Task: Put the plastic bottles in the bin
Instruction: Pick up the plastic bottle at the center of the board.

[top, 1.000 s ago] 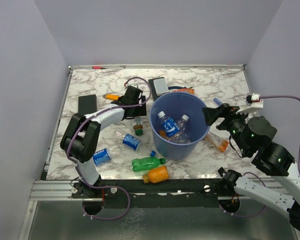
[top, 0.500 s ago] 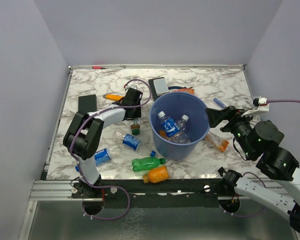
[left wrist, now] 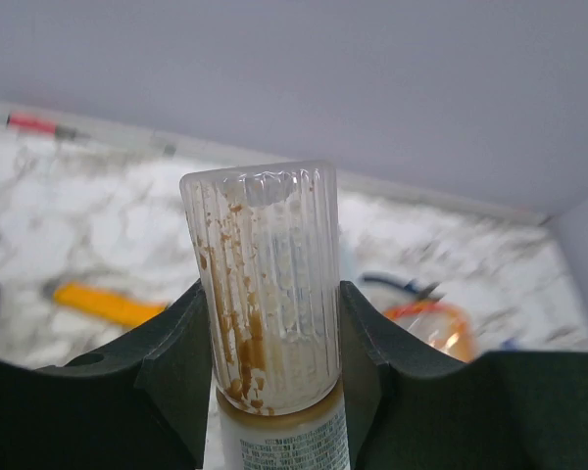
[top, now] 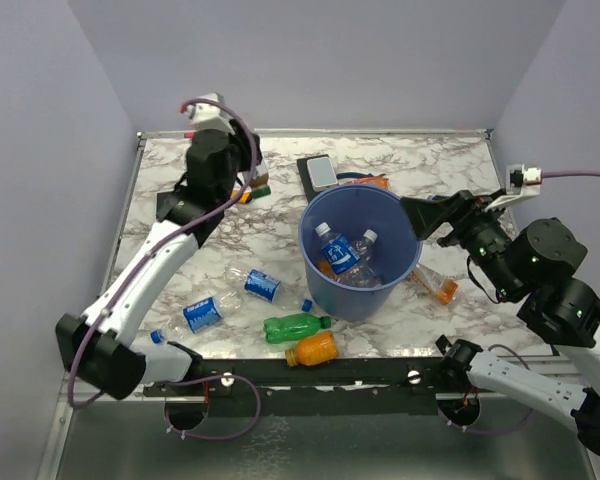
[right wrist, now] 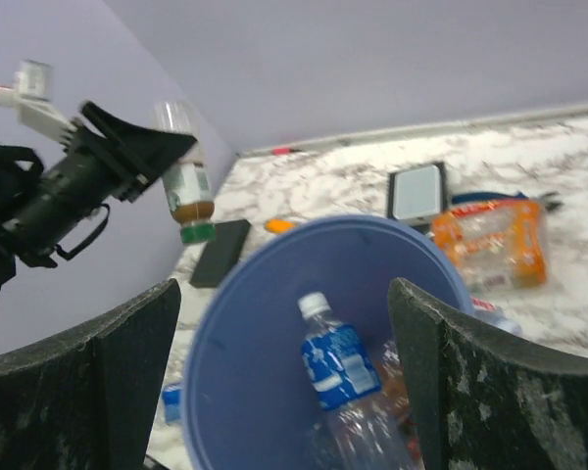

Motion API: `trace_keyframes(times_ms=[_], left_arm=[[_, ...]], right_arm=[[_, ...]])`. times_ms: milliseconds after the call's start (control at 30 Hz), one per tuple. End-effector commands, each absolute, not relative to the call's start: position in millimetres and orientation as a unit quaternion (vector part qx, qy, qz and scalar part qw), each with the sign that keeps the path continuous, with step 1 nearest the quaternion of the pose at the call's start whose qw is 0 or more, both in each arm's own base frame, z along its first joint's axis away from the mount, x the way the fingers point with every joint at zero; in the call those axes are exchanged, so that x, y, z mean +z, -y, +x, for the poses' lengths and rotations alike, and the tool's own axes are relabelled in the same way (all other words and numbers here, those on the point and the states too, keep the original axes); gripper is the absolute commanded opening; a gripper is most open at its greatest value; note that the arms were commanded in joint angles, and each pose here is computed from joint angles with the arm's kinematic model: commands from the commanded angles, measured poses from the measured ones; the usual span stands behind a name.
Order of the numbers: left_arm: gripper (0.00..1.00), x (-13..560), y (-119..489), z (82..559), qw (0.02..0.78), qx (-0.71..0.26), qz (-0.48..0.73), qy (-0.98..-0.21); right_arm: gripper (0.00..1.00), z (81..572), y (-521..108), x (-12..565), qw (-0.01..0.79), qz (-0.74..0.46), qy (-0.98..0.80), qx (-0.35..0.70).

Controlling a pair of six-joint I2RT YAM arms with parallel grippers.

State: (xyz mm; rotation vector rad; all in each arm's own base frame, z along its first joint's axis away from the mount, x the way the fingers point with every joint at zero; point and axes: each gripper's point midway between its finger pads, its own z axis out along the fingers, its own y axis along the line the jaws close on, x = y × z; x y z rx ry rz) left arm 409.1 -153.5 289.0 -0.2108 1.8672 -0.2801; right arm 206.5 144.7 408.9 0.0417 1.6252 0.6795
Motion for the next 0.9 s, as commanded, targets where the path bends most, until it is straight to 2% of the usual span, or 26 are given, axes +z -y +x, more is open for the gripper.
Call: trace_keyframes(times_ms=[0, 100, 200, 400, 567, 867], left_arm=[[0.25, 451, 163, 380, 0.731, -0.245, -0.052, -0.635], [0.27, 513, 181, 328, 0.793, -0.352, 0.027, -0.497], [0.27, 539, 177, 282, 0.808, -0.444, 0.025, -0.385], [0.26, 558, 168, 248, 0.727, -0.626, -0.051, -0.278], [0.24, 558, 145, 246, 0.677, -0.686, -0.133, -0.231], [0.24, 543, 135, 257, 0.647, -0.702, -0.195, -0.225]], right_arm=[[0.90, 198, -173, 470, 0.649, -0.016, -0.658, 0.381], [0.91, 193, -205, 494, 0.612, -0.021, -0.642, 0.461], [0.91, 188, -237, 514, 0.569, -0.033, -0.625, 0.533], [0.91, 186, -285, 523, 0.539, -0.113, -0.597, 0.583], [0.91, 192, -298, 502, 0.557, -0.164, -0.588, 0.563], [0.90, 200, -334, 502, 0.543, -0.203, -0.557, 0.595]])
